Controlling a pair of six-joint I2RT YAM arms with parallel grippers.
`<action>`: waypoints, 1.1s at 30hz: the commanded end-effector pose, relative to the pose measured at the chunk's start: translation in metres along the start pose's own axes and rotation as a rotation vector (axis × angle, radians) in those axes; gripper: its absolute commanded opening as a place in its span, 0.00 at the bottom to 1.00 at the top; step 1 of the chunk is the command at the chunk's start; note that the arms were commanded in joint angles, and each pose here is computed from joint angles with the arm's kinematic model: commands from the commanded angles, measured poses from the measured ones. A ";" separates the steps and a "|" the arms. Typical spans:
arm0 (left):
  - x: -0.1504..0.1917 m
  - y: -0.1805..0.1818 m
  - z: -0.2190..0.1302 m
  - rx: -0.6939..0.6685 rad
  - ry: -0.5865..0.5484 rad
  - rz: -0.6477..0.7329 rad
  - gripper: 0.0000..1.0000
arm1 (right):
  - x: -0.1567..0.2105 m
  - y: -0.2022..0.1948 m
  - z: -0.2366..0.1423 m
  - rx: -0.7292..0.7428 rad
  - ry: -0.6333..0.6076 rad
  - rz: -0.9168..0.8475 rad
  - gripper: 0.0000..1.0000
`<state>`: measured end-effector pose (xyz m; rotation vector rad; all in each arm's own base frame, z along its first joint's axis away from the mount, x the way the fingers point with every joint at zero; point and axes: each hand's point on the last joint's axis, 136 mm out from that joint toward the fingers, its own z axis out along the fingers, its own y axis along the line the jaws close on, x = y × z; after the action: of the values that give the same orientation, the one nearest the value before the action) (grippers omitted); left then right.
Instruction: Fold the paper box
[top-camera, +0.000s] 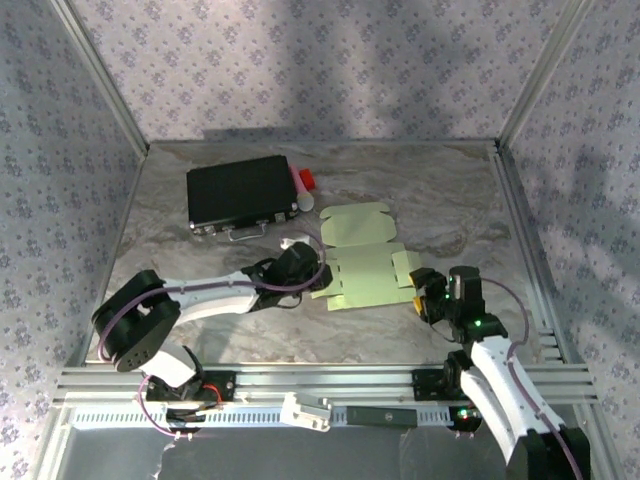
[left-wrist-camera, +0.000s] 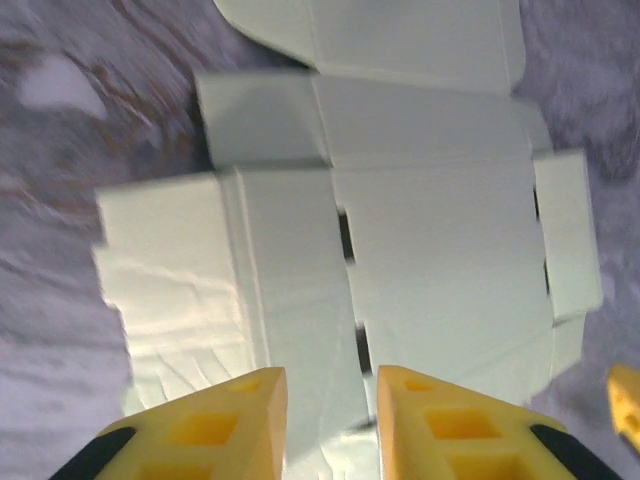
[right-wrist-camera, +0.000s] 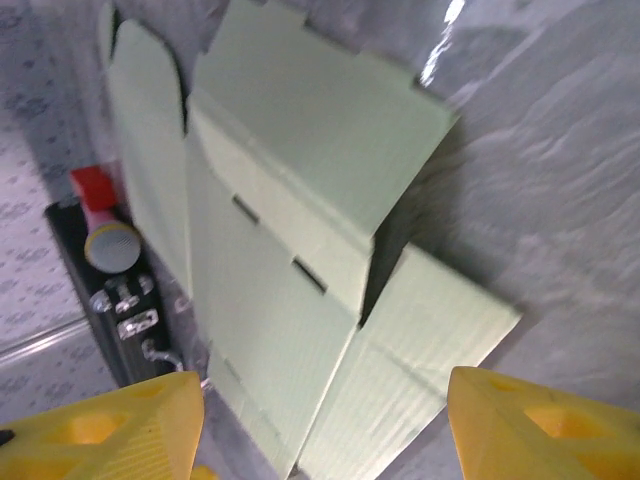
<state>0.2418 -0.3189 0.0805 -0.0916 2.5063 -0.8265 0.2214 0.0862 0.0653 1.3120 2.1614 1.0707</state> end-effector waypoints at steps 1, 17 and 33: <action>-0.007 -0.010 -0.005 -0.019 -0.027 0.012 0.32 | 0.013 -0.033 0.005 0.088 0.022 0.069 0.67; -0.022 0.013 -0.012 -0.048 -0.040 -0.027 0.50 | -0.025 -0.004 0.010 0.041 -0.014 0.026 0.64; -0.023 0.028 0.013 -0.065 0.009 -0.036 0.49 | -0.044 0.013 0.033 -0.008 0.025 0.099 0.62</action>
<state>0.2664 -0.2912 0.0636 -0.1838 2.5541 -0.7337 0.2492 0.0600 0.0340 1.5260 2.1862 1.0479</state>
